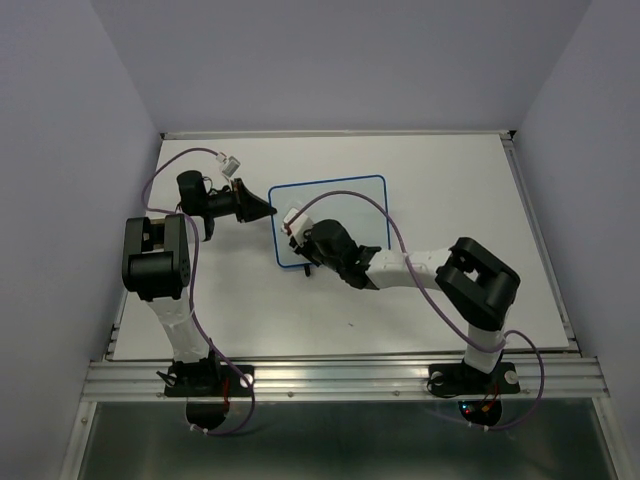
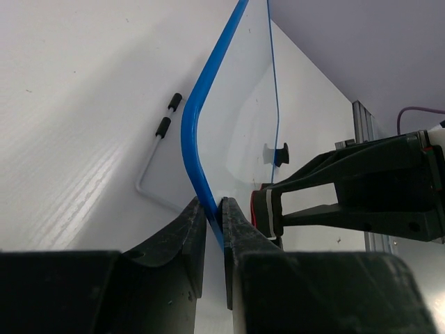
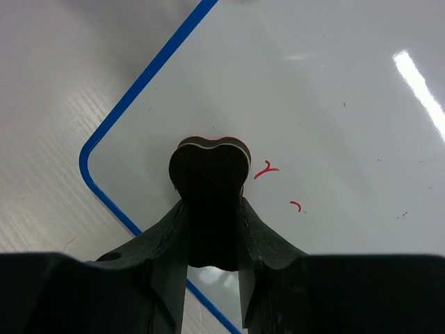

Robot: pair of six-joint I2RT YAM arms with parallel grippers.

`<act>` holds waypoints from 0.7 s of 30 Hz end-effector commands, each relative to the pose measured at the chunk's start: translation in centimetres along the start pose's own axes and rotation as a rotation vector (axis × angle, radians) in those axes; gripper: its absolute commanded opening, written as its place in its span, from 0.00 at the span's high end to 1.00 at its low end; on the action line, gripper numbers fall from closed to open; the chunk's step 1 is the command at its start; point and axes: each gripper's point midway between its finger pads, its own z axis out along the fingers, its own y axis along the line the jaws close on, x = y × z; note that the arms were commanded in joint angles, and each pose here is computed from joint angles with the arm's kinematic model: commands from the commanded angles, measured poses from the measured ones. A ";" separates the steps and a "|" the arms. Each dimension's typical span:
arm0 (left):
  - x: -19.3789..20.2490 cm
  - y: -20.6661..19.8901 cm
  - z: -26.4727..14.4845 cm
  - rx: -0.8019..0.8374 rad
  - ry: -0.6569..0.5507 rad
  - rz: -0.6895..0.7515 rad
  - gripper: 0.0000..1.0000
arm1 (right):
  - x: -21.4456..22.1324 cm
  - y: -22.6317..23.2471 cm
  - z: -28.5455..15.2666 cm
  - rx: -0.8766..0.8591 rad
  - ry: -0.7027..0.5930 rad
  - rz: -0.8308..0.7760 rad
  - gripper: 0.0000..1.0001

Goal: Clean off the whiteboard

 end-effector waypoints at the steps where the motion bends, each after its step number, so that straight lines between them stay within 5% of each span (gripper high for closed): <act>1: -1.6 -0.4 0.5 0.024 -0.009 0.135 1.00 | 0.5 -4.0 0.6 0.248 0.053 0.053 0.99; 21: -1.2 0.2 0.3 0.011 0.017 0.135 1.00 | 1.8 -19.4 -4.4 0.682 0.038 0.328 0.99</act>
